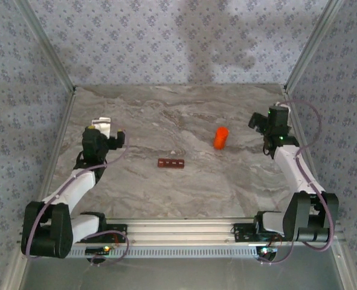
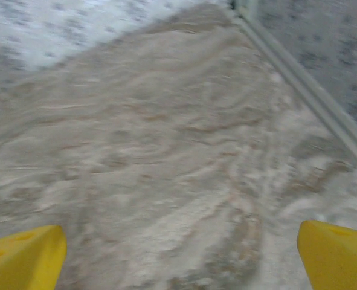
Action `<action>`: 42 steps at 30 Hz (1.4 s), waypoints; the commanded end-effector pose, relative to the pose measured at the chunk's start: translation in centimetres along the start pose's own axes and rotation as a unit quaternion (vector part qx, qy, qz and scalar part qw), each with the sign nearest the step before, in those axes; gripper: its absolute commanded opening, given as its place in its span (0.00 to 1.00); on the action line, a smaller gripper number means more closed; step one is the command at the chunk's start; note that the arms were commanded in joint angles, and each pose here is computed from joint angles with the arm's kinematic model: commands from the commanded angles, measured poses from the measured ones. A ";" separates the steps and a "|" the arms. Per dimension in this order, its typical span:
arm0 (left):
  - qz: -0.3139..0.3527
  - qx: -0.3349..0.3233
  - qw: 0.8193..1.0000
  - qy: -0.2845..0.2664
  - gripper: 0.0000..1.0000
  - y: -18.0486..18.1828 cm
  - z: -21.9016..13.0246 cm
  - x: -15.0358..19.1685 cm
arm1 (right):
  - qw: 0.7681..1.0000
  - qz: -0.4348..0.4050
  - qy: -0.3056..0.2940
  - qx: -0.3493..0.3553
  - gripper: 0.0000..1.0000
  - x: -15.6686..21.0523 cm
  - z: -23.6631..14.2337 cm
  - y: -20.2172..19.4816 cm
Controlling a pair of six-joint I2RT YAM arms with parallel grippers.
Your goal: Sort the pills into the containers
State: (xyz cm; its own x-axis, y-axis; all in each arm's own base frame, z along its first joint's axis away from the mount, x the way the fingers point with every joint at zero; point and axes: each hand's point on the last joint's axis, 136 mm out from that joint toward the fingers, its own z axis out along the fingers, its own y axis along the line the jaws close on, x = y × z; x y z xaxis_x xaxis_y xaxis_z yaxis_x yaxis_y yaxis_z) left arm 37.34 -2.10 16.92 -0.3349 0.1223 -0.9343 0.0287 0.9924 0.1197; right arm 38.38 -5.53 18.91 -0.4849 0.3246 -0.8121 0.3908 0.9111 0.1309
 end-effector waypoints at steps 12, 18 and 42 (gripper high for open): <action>-0.032 0.007 0.999 -0.019 0.98 0.6 3.0 6.0 | 0.994 -0.051 -0.088 0.029 1.00 5.7 3.3 -4.2; -0.044 0.045 0.998 -0.001 0.98 0.2 4.3 6.7 | 0.981 -0.106 -0.152 -0.059 1.00 8.4 3.8 -0.6; -0.079 0.030 0.996 0.022 0.98 1.7 5.0 7.0 | 0.979 -0.149 -0.100 -0.097 1.00 9.2 5.7 1.8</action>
State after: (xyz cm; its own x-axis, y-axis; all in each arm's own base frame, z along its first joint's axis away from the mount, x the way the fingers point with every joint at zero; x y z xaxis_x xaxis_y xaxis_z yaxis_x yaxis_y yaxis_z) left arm 39.23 0.58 8.36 -0.3955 -0.0225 -0.9182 0.0259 0.9990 -0.0356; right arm 38.63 -2.28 7.84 -0.3934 -0.0049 -0.9193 0.1083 0.9928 -0.0516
